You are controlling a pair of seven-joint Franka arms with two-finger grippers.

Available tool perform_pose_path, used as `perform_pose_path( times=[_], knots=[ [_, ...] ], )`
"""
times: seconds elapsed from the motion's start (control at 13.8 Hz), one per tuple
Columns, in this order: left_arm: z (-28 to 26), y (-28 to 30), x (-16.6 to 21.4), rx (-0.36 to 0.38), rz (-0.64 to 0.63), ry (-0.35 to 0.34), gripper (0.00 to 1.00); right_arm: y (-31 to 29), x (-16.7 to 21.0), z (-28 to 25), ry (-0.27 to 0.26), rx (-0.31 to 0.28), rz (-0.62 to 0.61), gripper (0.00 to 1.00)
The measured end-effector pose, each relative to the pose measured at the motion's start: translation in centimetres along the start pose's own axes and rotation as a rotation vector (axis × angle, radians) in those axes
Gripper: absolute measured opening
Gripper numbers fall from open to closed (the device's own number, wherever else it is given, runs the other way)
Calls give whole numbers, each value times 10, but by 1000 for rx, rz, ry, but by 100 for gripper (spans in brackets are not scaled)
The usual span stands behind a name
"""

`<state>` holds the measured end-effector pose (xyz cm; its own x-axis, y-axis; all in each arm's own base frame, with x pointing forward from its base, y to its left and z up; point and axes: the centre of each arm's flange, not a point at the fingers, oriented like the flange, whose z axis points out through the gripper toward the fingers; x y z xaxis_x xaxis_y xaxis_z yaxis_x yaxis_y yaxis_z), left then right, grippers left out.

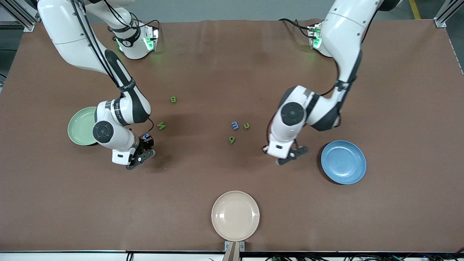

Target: Sort upper and lower case letters into plates

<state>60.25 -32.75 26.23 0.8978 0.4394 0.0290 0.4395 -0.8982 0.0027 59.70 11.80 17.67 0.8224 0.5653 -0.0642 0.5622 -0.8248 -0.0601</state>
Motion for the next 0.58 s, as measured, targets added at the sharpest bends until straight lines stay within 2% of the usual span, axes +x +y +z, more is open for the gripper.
perform_pose_path(
  times=[0.36,0.58],
  knots=[
    [-6,-103,98,78,110,-55,26,0,0,-1,0,0,0,36],
    [11,-159,131,97,143,-98,26,6,3,-9,9,-6,6,36]
  ],
)
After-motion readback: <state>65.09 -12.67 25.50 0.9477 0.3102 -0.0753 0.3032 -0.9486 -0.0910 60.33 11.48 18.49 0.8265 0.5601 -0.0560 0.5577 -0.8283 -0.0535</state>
